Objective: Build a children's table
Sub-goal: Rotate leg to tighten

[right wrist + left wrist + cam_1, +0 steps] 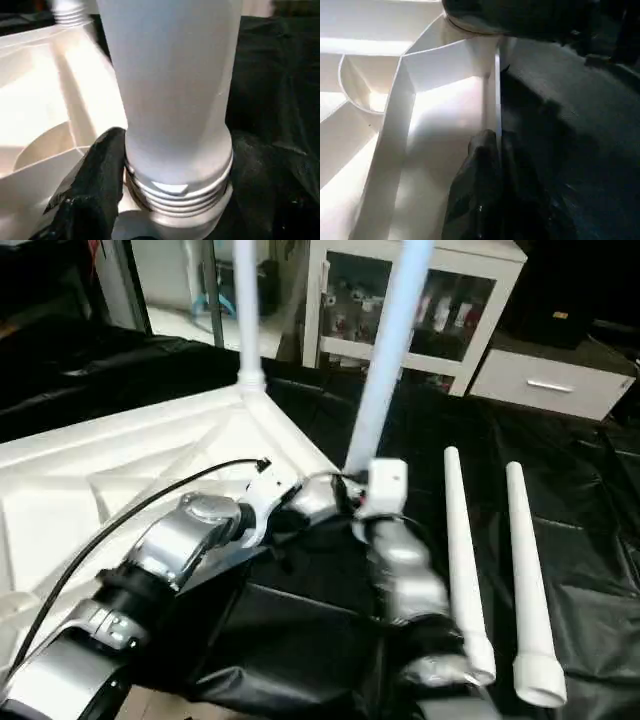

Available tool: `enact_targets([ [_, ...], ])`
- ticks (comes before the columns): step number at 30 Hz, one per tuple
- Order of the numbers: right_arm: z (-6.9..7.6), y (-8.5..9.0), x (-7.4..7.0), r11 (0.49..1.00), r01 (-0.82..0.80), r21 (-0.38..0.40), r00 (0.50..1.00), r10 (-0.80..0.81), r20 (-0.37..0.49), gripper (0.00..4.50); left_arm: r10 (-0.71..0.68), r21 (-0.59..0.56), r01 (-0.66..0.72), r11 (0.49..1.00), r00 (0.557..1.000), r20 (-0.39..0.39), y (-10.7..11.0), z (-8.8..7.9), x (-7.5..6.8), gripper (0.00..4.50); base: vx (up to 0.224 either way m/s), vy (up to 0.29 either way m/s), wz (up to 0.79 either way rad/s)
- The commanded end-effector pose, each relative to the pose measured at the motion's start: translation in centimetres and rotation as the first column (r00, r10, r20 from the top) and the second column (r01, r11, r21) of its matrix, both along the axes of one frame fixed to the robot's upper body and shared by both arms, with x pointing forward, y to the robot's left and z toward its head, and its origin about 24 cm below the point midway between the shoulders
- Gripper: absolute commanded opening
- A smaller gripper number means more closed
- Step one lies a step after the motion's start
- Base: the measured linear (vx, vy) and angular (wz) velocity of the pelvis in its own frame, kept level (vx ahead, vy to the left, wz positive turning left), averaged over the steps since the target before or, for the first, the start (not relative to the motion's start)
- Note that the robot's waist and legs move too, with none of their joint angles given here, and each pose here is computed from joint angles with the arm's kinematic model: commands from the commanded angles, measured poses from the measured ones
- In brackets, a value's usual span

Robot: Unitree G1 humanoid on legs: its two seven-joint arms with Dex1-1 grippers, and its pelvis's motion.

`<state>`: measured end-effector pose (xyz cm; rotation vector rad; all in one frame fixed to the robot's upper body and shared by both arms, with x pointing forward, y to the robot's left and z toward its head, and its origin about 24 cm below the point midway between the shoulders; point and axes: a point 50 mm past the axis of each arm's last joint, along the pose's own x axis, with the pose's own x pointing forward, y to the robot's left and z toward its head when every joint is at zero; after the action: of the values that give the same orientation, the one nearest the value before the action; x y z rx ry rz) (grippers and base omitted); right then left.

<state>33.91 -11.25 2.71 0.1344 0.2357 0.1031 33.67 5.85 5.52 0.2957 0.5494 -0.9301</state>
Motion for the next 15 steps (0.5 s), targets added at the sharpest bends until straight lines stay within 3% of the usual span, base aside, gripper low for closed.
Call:
enact_targets([
  [1,-1.6,-1.0,-0.3,0.992,0.112,-0.062,0.990,-0.117,-0.077,2.70,-0.023,-0.049,0.024,0.999,0.999,0.025,-0.9,0.5,0.0,0.00,0.000,0.000,0.00],
  [4,-1.1,-0.5,-0.1,0.988,0.123,-0.088,0.992,-0.126,-0.025,2.70,-0.009,-0.050,0.011,0.999,1.000,0.026,-0.8,0.4,0.1,0.00,0.000,0.000,0.00],
  [11,-0.1,-0.3,0.3,0.994,0.090,-0.069,0.994,-0.085,0.069,2.70,-0.017,-0.056,0.018,0.998,1.000,0.014,-0.5,0.1,0.0,0.00,0.000,0.000,0.00],
  [13,0.3,-0.6,0.4,0.994,0.086,-0.071,0.993,-0.079,0.090,3.26,-0.027,-0.057,0.027,0.998,1.000,0.009,-0.4,0.1,-0.1,0.00,0.000,0.000,0.00],
  [15,0.6,-1.2,0.5,0.993,0.093,-0.076,0.991,-0.085,0.107,3.45,-0.037,-0.057,0.037,0.998,0.999,0.004,-0.4,0.1,-0.2,0.00,0.000,0.000,0.00],
])
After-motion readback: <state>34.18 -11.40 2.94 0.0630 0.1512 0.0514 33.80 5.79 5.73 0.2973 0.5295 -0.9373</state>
